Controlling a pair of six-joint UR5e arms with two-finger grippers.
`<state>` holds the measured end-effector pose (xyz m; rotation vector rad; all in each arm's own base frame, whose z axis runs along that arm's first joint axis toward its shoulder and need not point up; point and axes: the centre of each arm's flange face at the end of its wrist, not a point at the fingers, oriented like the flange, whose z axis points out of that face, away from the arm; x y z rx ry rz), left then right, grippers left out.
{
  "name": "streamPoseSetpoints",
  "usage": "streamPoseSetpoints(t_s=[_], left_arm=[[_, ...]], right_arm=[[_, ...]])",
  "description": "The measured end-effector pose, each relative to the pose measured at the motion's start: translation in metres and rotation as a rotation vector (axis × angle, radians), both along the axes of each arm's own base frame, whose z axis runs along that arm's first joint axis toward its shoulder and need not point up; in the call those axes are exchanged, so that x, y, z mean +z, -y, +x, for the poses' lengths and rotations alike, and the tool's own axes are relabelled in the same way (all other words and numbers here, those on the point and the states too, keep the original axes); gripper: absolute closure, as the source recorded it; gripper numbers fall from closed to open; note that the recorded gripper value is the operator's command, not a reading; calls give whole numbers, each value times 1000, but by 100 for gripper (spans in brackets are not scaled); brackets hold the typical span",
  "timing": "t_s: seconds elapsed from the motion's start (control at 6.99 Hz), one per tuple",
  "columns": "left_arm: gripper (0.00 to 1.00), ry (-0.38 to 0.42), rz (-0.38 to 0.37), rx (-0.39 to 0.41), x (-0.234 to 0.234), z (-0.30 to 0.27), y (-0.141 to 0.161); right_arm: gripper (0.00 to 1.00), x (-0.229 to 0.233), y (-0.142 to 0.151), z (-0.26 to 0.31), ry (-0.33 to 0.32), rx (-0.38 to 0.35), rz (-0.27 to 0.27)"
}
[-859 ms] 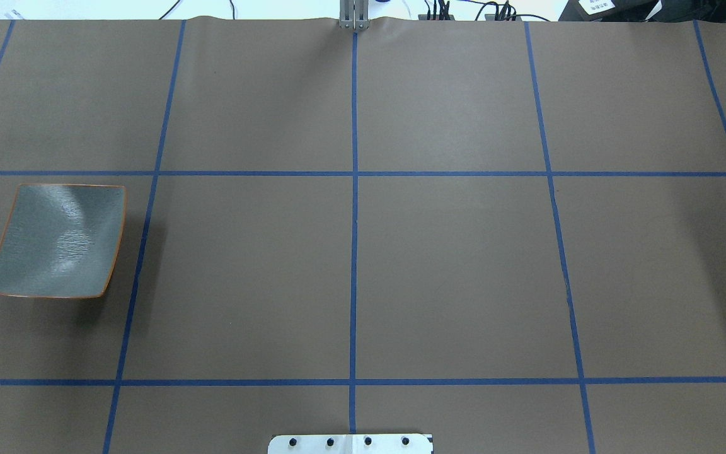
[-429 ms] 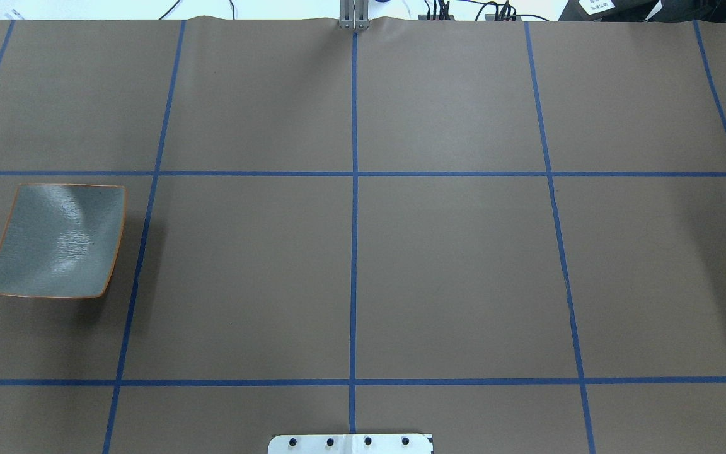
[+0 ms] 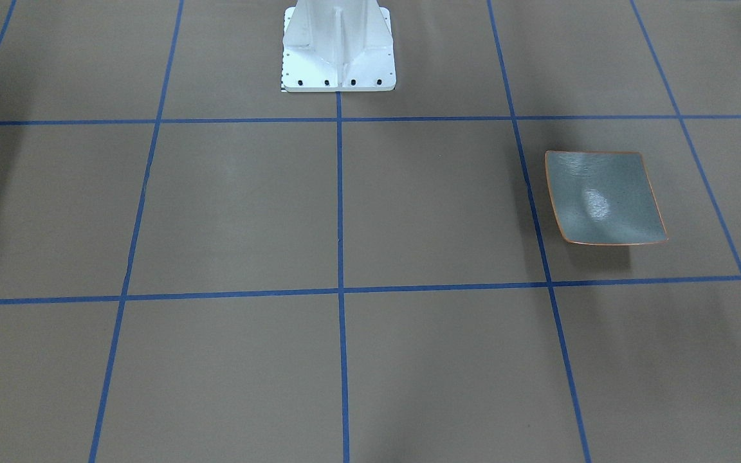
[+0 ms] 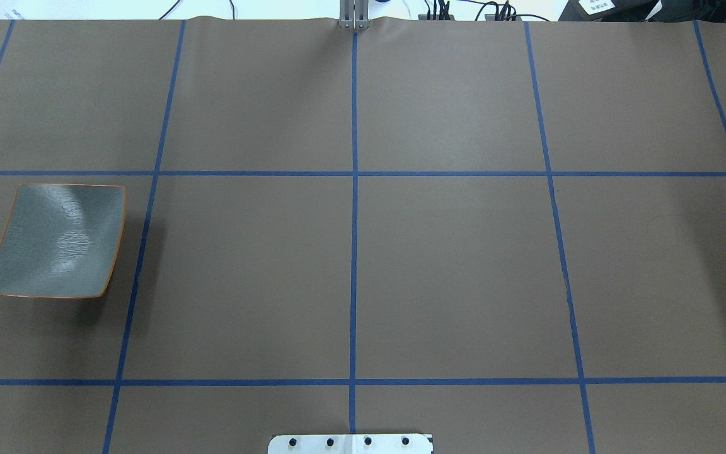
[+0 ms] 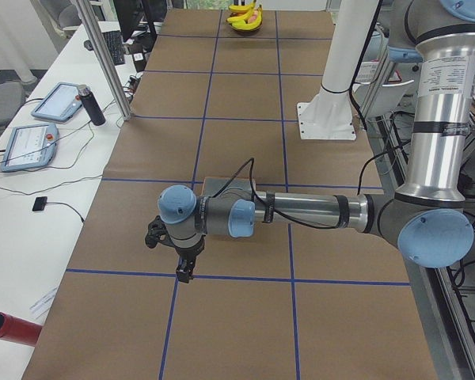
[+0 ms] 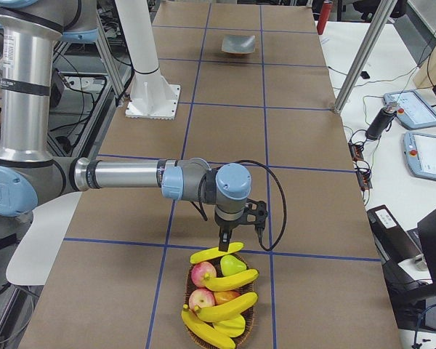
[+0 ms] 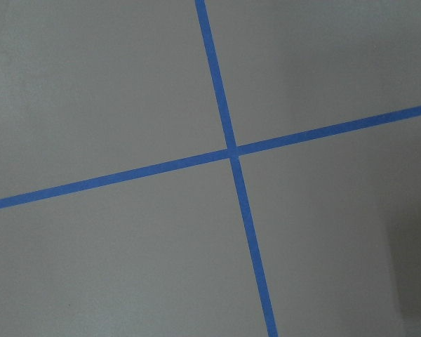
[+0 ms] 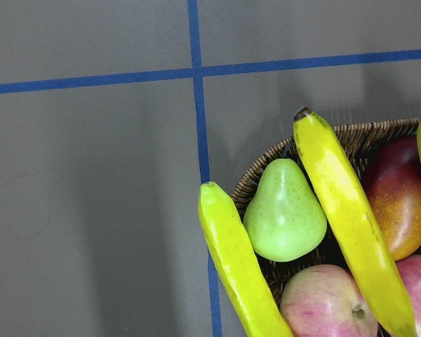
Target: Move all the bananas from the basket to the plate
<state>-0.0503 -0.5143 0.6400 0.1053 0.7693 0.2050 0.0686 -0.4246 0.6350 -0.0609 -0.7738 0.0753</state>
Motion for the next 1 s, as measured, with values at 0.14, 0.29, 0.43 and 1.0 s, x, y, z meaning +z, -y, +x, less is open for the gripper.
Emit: streamPoseSetpoints(t_s=[0.14, 0.29, 0.43, 1.0], left_arm=[[0, 0, 3, 0, -1, 0, 1], [0, 1, 8, 1, -3, 0, 2], [0, 0, 19, 2, -8, 2, 6], [0, -4, 123, -1, -21, 4, 26]], right_arm=[[0, 0, 0, 0, 0, 0, 0], [0, 0, 0, 0, 0, 1, 1], [0, -1, 0, 0, 0, 2, 3], [0, -11, 5, 0, -2, 11, 14]])
